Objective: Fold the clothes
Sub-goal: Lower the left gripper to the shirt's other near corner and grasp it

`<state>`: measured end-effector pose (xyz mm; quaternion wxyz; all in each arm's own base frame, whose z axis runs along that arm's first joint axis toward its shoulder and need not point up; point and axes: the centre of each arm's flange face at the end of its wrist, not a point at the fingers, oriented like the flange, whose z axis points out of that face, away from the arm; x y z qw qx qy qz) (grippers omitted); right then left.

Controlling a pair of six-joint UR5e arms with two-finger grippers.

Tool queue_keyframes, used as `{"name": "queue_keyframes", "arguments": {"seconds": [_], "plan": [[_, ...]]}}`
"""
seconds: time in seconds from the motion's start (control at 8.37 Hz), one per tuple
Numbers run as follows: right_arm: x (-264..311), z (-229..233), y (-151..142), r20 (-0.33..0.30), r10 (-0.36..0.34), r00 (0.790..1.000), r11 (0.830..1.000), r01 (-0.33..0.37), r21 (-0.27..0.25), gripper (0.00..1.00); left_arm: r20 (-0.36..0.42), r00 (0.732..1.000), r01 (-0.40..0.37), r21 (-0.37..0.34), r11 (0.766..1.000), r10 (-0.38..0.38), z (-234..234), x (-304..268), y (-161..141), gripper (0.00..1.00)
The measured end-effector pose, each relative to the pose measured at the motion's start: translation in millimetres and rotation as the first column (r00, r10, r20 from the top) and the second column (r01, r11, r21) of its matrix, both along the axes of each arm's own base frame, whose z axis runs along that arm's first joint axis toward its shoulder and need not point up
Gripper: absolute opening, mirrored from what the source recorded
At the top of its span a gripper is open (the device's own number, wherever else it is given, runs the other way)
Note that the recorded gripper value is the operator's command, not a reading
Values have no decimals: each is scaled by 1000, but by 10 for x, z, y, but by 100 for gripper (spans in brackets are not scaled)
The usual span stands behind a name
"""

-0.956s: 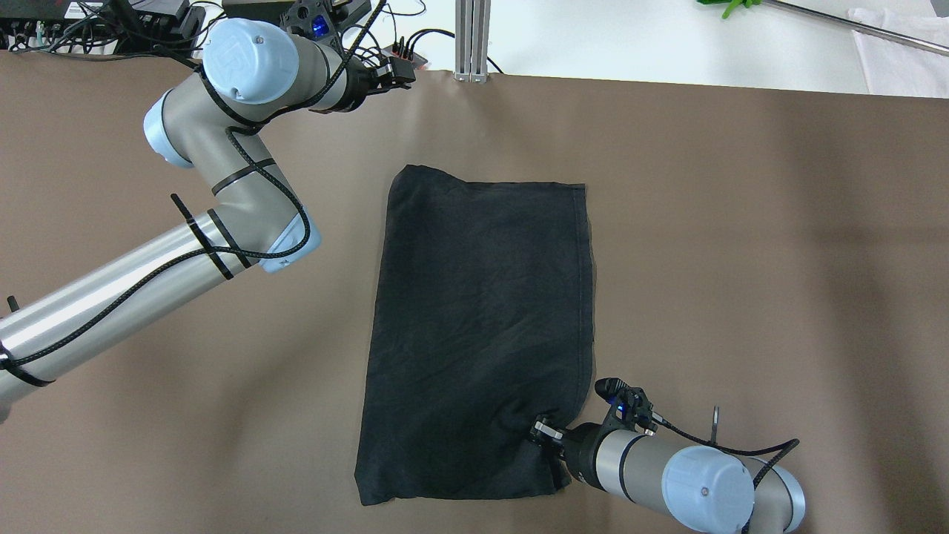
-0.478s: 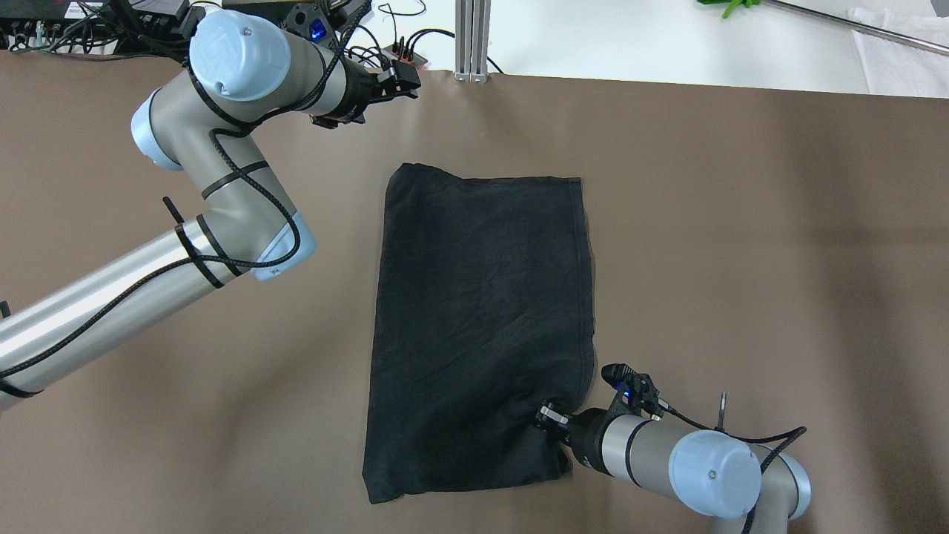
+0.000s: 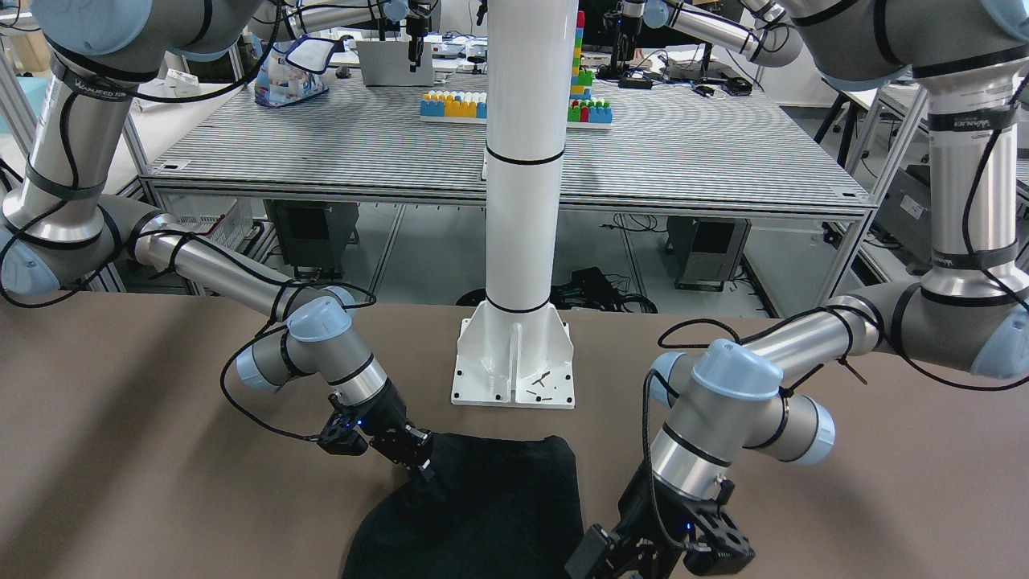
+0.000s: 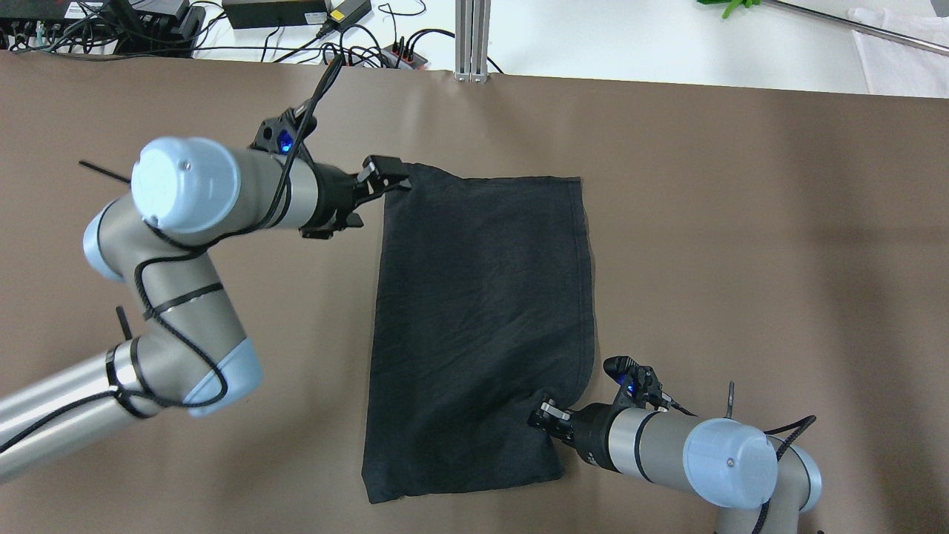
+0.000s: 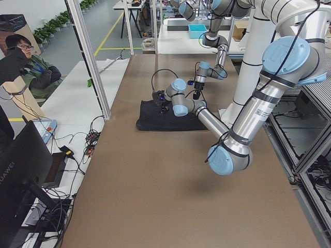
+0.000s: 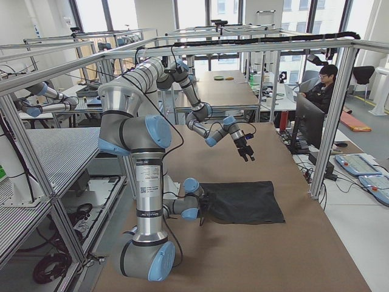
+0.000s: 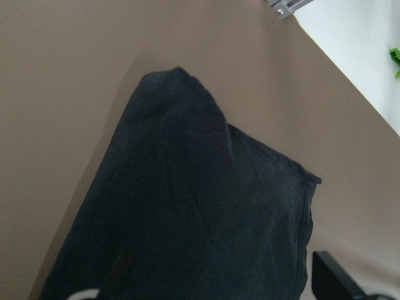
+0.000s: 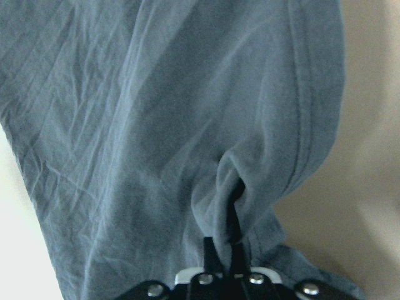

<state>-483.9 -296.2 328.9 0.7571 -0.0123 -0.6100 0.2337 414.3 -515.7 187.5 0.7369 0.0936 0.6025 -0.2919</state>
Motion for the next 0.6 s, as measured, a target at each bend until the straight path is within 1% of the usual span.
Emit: {"name": "queue_keyframes", "arguments": {"seconds": [0.24,0.6], "plan": [[87,-110,26,23,-3,1000,1000,3,7,0,-37,999,-11,-36,999,10,194,102,735,100],[125,-164,41,32,-2,999,1000,2,22,0,-43,999,-11,-67,998,8,554,359,1695,100]]}}
